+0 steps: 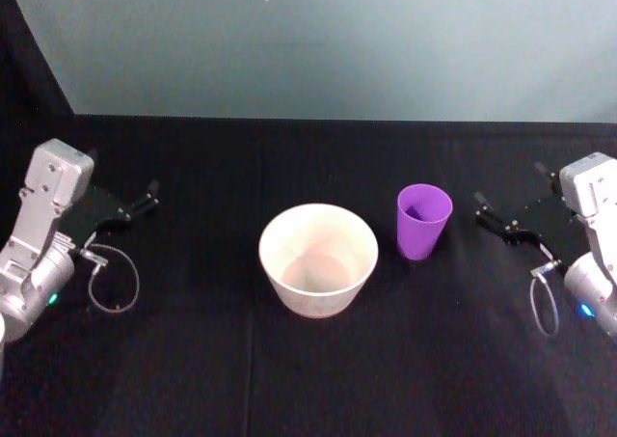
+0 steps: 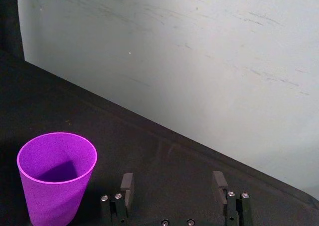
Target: Pick up the cup and pour the mung beans from the cup into the bowl.
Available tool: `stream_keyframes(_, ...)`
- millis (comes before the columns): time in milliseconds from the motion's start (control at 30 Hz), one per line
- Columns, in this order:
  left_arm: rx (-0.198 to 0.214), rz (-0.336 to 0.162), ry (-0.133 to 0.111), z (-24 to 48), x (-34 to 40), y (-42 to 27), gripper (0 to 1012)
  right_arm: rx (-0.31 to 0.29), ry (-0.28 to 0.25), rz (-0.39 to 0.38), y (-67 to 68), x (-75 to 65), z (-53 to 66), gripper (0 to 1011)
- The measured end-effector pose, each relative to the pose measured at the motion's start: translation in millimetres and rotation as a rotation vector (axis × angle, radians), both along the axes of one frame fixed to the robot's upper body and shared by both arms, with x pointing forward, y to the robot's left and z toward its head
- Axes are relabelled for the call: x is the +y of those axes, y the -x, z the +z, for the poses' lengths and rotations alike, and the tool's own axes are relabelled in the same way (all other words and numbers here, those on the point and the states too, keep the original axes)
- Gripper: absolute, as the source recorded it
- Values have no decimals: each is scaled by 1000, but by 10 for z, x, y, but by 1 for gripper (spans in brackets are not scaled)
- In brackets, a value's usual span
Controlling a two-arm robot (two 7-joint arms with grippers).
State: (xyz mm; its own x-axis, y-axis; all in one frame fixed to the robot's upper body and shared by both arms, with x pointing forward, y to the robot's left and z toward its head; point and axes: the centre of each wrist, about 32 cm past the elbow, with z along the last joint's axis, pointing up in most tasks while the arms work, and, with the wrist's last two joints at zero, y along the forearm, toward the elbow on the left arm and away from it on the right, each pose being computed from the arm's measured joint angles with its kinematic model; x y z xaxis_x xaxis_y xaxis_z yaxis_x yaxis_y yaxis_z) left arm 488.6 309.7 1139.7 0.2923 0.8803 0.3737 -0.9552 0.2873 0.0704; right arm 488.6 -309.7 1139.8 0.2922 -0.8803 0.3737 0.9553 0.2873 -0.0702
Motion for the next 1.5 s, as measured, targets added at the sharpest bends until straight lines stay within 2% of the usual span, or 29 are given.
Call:
stream_keyframes(1333, 0, 0, 0, 0, 0, 0, 1000, 0, 0, 0, 0, 0, 0, 1003)
stream_keyframes(1500, 0, 0, 0, 0, 0, 0, 1000, 4, -27, 31, 53, -78, -38, 1002)
